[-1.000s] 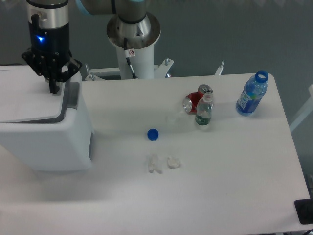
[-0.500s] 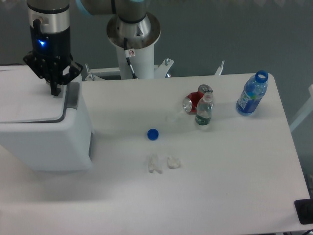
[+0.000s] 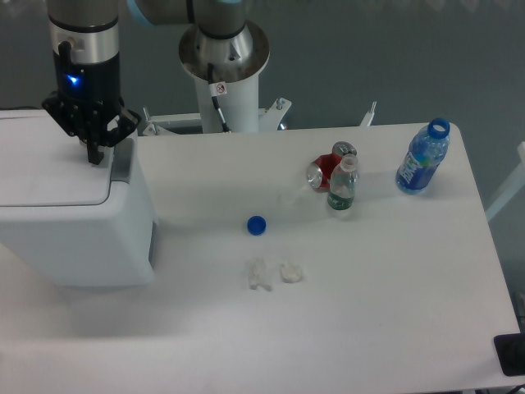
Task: Close the trash can
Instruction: 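Press the lid down with the gripper until it closes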
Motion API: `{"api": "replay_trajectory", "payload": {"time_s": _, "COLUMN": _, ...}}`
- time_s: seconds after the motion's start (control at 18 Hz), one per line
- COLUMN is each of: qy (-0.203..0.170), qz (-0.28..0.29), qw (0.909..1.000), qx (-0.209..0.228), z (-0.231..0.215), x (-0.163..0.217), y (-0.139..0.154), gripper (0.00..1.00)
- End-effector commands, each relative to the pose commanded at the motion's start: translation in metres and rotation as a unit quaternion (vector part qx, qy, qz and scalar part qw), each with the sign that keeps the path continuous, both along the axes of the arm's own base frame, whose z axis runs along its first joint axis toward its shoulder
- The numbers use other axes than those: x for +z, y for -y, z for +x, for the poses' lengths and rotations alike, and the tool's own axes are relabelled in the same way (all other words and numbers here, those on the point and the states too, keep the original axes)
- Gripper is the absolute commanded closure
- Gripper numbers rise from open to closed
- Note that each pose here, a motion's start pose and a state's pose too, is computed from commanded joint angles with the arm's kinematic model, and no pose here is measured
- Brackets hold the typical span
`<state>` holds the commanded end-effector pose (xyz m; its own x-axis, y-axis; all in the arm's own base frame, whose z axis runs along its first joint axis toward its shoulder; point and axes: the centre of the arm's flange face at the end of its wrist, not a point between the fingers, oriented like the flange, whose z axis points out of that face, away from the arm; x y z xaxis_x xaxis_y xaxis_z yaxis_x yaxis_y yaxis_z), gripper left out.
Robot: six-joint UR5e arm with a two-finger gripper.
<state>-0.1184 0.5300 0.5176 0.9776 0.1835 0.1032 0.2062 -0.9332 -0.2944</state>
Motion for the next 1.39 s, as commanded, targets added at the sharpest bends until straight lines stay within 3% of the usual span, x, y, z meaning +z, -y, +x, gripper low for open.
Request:
{"api": "replay_trajectory", "payload": {"time_s": 0.94, "qy": 0.004, "qz": -0.008, "qw": 1.0, "qx": 0.0, "z": -0.001, "x": -0.01, "y": -0.002, "gripper": 1.0}}
{"api": "replay_trajectory", "payload": {"time_s": 1.28, "qy": -0.005, "qz": 0.004, "qw": 1.0, "qx": -0.003, "z": -0.011, "x": 0.003, "y": 0.003, "gripper": 1.0}}
{"api": "replay_trajectory", "payload": {"time_s": 1.39, "qy": -0.012, "qz": 0.017, "qw": 0.9998, "qx": 0.003, "z": -0.018, "x": 0.01, "y": 0.007, "gripper": 0.93}}
